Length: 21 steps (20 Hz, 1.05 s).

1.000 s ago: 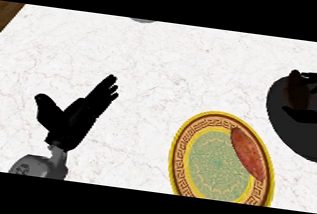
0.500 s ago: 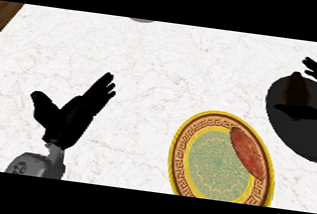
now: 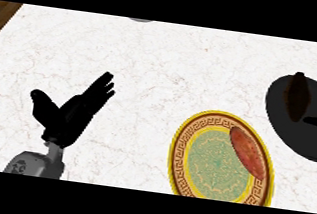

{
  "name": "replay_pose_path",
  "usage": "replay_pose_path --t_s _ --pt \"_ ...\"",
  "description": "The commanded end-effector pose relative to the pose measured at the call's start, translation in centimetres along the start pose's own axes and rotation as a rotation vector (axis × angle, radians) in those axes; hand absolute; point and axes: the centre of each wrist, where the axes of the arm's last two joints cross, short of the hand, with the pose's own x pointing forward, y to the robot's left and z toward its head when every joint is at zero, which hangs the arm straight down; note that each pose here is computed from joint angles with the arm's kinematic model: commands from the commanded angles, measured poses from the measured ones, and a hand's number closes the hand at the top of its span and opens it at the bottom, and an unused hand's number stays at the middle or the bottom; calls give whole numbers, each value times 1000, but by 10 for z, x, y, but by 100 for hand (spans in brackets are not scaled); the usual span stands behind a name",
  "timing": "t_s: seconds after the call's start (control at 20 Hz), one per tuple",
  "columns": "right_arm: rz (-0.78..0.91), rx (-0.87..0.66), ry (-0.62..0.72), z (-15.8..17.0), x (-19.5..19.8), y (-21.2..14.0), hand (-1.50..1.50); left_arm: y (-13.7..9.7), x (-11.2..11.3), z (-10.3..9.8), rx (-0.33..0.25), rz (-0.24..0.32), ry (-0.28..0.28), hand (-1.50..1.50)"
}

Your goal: Pick the croissant from the plate and place it in the pan

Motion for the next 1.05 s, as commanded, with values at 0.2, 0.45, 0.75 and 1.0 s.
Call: replay_pose_path --t_s 0.2,0.45,0.75,1.0 --pt "-119 138 -8 39 -7 -49 -150 -5 3 1 -16 11 -5 0" --pt "-141 182 -17 52 -1 -76 -150 -1 4 -3 11 0 -12 0" --pt "-129 204 -23 75 -1 -97 -150 -2 -9 4 36 13 8 0" --pt "-110 230 -38 66 0 -88 -150 -8 -2 -1 19 13 -14 0"
